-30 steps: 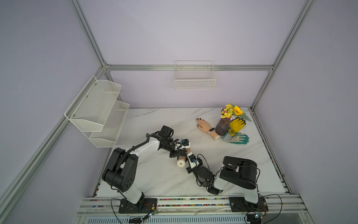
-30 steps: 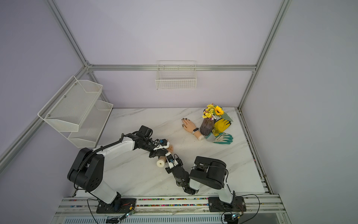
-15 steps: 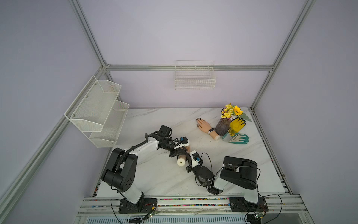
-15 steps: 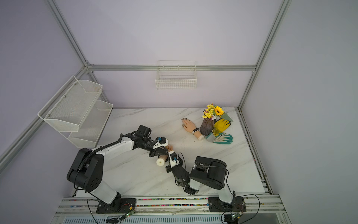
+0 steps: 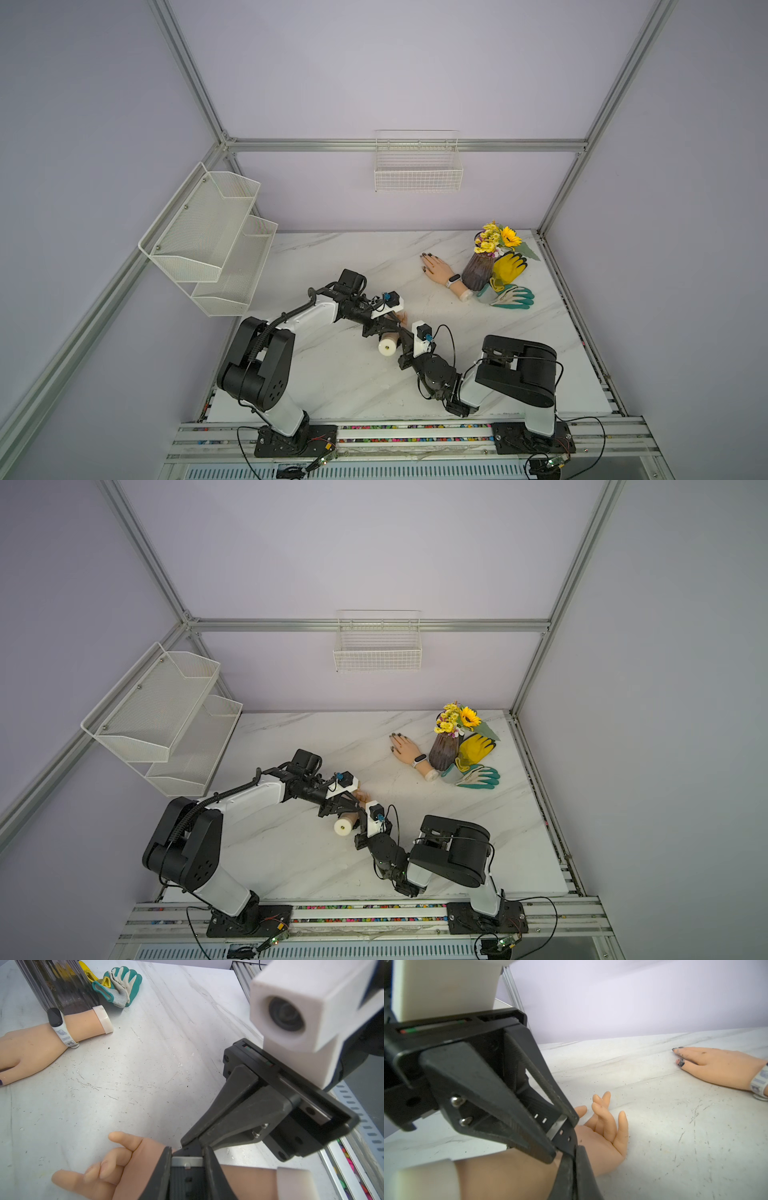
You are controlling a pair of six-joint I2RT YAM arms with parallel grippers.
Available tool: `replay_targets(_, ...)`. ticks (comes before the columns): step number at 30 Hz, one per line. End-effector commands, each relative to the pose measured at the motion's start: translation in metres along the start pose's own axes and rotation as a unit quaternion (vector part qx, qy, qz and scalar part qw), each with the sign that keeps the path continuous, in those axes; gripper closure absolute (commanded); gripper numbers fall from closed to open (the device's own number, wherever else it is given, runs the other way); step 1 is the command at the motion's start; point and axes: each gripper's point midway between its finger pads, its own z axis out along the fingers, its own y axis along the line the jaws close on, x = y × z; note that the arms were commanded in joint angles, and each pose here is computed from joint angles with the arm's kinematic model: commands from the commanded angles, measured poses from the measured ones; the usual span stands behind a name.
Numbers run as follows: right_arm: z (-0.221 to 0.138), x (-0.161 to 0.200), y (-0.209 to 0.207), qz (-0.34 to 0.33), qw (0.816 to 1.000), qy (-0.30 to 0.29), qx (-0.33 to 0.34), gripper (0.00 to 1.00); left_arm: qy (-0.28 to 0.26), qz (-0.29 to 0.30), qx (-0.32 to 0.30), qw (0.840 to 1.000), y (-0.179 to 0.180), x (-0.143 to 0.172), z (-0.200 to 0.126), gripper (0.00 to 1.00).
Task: Take off the watch
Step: Untie the watch from the hand.
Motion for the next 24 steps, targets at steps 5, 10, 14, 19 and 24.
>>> replay_targets(5,-0.0244,0.0414,-0.1031,-0.063,0.973,0.054,0.214,1.00,-0.032,0.014,-0.063,0.997,0.0241,-0.0195,-0.0426,0.86)
replay_targets(10,-0.0248,0.0432,-0.1056,-0.056,0.972,0.054,0.224,1.00,-0.032,0.013,-0.067,0.997,0.0259,-0.0187,-0.0448,0.86)
replay_targets(14,-0.0257,0.0410,-0.1063,-0.050,0.971,0.050,0.226,1.00,-0.032,0.010,-0.068,0.997,0.0268,-0.0173,-0.0456,0.86)
replay_targets(19,-0.0255,0.0412,-0.1056,-0.050,0.972,0.049,0.225,1.00,-0.034,0.009,-0.065,0.997,0.0268,-0.0171,-0.0448,0.86)
replay_targets(24,-0.0259,0.0407,-0.1059,-0.044,0.972,0.048,0.226,1.00,-0.027,0.007,-0.069,0.997,0.0280,-0.0128,-0.0440,0.86)
